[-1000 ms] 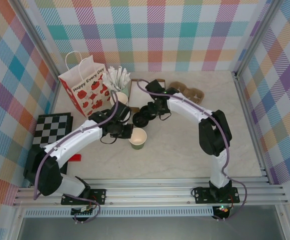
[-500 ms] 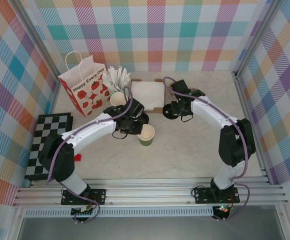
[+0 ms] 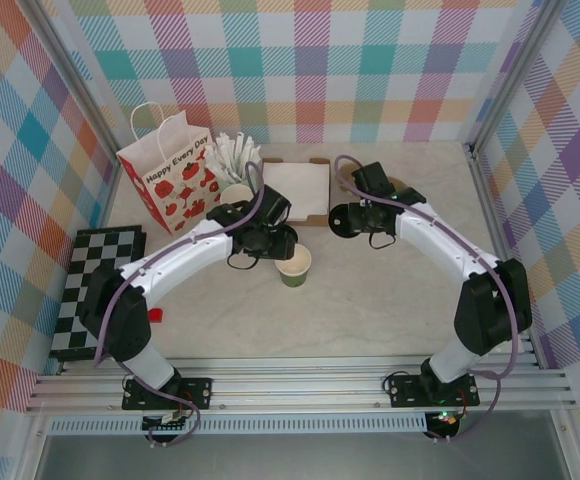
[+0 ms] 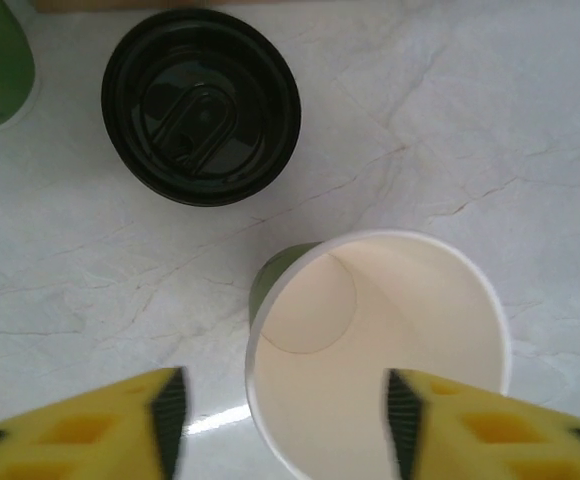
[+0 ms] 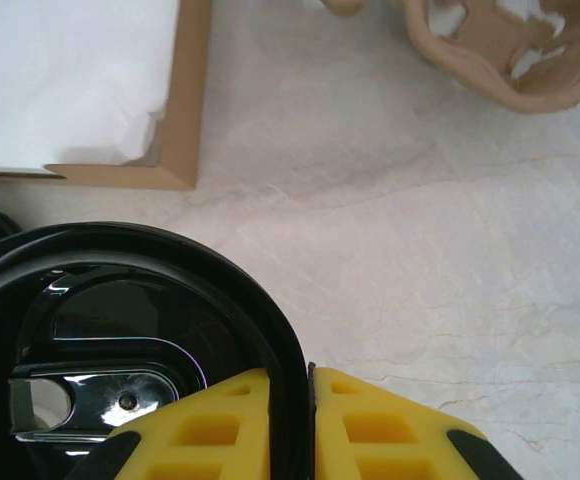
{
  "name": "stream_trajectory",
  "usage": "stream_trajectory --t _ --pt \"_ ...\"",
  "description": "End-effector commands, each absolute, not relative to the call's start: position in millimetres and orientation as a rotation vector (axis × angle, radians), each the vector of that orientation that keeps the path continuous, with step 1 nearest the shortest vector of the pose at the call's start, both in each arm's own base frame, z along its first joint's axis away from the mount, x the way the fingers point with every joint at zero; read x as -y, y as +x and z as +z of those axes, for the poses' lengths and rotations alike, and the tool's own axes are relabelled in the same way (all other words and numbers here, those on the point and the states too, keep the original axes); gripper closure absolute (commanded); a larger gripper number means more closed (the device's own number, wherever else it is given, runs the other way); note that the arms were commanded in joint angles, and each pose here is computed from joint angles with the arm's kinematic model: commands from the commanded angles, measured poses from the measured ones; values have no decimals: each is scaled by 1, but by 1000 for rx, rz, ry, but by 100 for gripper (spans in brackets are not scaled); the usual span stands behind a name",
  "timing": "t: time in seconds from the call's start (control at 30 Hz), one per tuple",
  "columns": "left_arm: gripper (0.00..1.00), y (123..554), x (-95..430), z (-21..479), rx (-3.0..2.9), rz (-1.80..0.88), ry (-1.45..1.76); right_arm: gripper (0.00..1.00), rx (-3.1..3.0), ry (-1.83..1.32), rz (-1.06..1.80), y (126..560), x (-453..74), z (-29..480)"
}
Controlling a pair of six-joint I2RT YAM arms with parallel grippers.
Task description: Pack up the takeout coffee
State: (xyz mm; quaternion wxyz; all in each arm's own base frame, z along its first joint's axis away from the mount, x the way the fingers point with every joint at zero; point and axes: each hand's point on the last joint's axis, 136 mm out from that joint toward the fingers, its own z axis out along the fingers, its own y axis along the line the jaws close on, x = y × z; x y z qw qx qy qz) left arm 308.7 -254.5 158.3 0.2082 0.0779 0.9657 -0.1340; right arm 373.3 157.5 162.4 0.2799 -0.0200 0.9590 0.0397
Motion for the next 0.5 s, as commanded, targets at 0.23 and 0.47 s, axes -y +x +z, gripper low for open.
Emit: stream_trajectory --t 0.23,0.47 --pt "15 297 296 250 -2410 -799 391 84 -2356 -352 227 368 -217 205" --pt "22 319 293 238 -2479 -634 360 85 -2348 -339 247 366 -225 213"
